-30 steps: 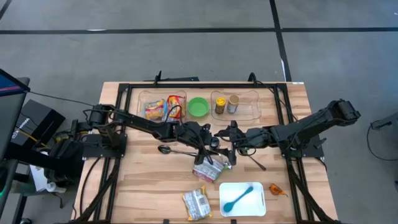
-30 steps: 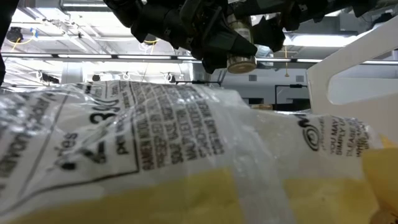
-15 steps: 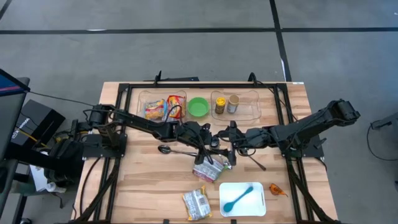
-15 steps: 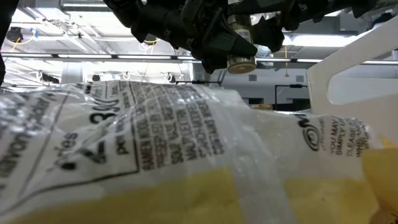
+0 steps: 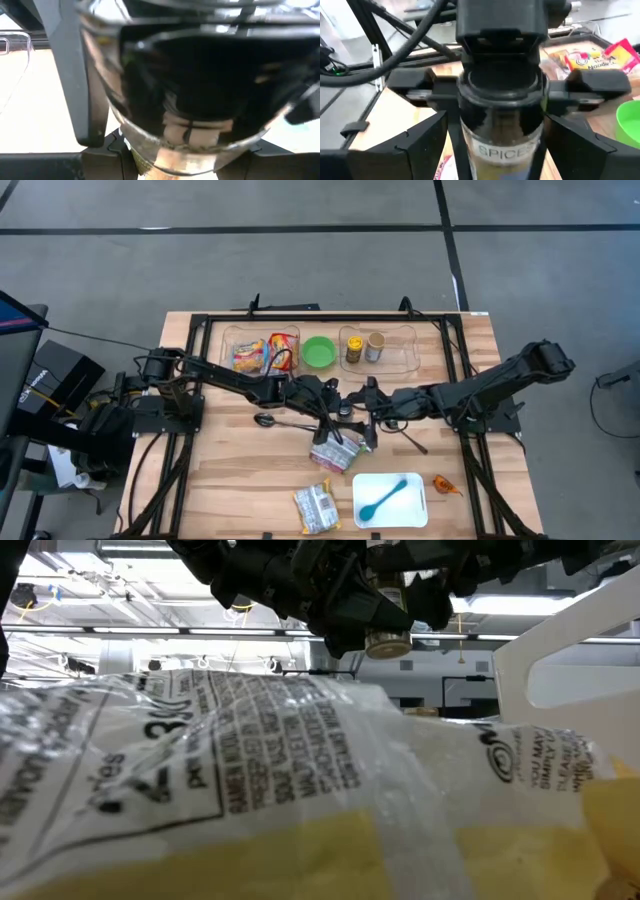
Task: Pick & Place Food Item
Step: Put the transparent spice bottle in the right transparent bin
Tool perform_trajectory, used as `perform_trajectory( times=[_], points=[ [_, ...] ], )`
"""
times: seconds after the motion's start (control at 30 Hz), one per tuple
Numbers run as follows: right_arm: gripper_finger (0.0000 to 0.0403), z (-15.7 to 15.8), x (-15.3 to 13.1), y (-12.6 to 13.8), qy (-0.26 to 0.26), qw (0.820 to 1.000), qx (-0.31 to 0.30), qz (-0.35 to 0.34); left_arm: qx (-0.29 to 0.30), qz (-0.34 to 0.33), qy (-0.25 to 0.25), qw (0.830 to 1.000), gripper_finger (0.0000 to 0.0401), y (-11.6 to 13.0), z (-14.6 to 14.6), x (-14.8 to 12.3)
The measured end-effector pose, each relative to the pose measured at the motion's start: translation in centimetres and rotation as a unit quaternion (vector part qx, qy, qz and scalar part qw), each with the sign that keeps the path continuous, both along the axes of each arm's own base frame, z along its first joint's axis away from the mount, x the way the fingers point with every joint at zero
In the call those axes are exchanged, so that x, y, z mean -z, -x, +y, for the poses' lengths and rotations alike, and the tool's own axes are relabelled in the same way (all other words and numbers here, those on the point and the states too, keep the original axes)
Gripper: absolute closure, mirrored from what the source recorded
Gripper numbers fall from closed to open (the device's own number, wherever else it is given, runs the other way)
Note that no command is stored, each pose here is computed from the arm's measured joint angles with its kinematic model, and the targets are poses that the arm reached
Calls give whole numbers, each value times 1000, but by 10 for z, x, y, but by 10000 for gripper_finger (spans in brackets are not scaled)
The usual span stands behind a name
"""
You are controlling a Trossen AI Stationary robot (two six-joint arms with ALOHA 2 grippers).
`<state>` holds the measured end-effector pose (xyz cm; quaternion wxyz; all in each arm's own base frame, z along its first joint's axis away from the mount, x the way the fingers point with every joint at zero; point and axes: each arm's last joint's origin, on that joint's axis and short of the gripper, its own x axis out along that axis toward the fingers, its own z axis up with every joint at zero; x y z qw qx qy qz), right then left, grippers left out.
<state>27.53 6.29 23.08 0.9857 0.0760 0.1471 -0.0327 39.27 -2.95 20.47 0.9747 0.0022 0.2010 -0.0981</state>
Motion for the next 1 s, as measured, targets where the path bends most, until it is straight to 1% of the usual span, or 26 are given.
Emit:
perform_trajectory(
  times=[0.1,0.3,0.6,0.87,0.93,1.0],
  points=[
    [100,0,-3,-1,-2,1000,0,-13,0,1,0,1000,219,0,0,0],
    [130,0,-3,-1,-2,1000,1,-11,0,1,0,1000,219,0,0,0],
    [157,0,-3,-1,-2,1000,1,-12,0,2,0,1000,219,0,0,0],
    [204,0,-3,-1,-2,1000,1,-12,0,2,0,1000,219,0,0,0],
    [205,0,-3,-1,-2,1000,1,-12,0,2,0,1000,219,0,0,0],
    [196,0,-3,-1,-2,1000,1,-12,0,2,0,1000,219,0,0,0]
  ],
)
